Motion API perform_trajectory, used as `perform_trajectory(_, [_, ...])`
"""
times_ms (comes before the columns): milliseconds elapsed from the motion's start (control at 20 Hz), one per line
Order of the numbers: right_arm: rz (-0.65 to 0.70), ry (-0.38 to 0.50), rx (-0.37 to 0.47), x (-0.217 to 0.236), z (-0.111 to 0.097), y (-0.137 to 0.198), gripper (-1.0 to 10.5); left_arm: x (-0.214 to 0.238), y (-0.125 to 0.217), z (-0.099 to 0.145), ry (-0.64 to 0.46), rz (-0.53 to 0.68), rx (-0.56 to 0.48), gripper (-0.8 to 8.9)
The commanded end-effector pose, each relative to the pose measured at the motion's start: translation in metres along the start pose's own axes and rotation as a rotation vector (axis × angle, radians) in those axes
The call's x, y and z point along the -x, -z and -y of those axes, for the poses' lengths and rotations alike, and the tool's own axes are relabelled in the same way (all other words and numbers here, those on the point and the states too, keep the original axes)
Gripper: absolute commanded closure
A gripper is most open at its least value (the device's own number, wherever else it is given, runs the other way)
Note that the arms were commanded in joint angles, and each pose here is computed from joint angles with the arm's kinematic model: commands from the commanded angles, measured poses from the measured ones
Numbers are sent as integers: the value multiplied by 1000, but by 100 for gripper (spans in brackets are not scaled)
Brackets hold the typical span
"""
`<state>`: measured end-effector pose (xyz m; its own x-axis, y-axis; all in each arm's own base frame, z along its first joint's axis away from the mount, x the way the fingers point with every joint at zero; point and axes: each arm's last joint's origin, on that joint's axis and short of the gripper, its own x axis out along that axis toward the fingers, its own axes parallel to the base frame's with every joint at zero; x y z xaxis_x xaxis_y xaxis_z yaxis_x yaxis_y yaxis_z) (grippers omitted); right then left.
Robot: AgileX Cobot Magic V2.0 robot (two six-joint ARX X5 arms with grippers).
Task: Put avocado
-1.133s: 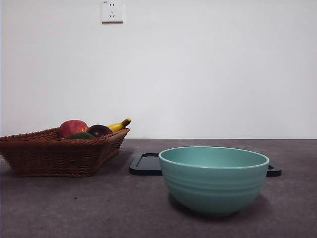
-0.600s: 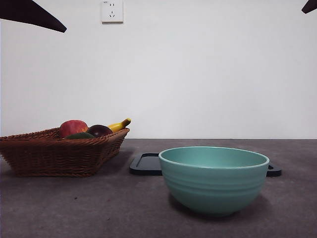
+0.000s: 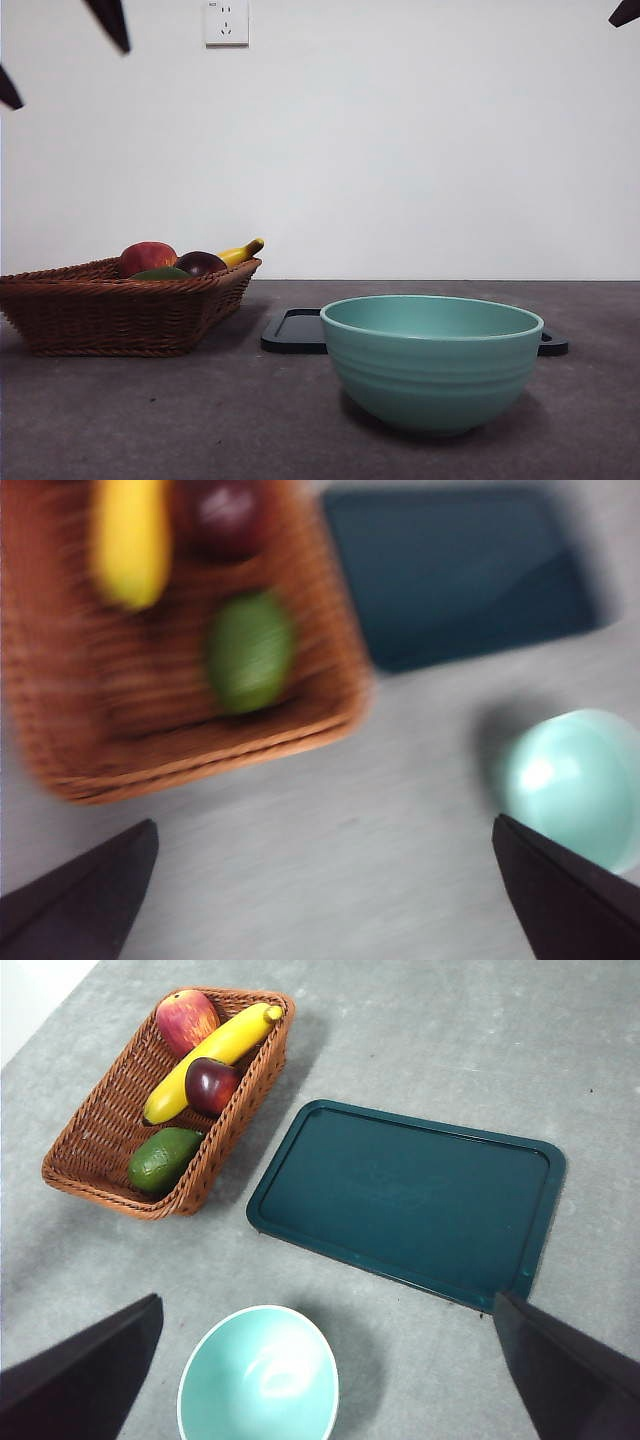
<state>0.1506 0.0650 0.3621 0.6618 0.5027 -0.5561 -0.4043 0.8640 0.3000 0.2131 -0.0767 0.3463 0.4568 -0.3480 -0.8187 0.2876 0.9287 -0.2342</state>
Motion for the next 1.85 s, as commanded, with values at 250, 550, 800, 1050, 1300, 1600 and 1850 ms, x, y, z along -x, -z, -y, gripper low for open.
perform_trajectory(250, [19,-10,15,2,-2,-5,393,-68,-50,-9,-28,-122,-120,166])
perform_trajectory(550, [18,-12,14,2,-2,-5,393,-140,-67,-22,-66,-154,-279,166])
perform_trajectory(800, [17,-11,15,2,-2,-4,393,-170,-66,-27,-55,-201,-280,166])
perform_trajectory(1050, [13,-10,14,2,-2,-4,393,-196,-62,-32,-28,-240,-268,167])
perform_trajectory(1300, [2,-7,11,2,-2,-3,393,-199,-61,-33,-29,-250,-262,256])
perform_trajectory(1600, [-2,-7,10,2,-2,-3,393,-211,-54,-37,-38,-319,-247,388])
perform_trajectory(1850, [-2,-7,10,2,-2,-3,393,-208,-57,-36,-61,-322,-249,639])
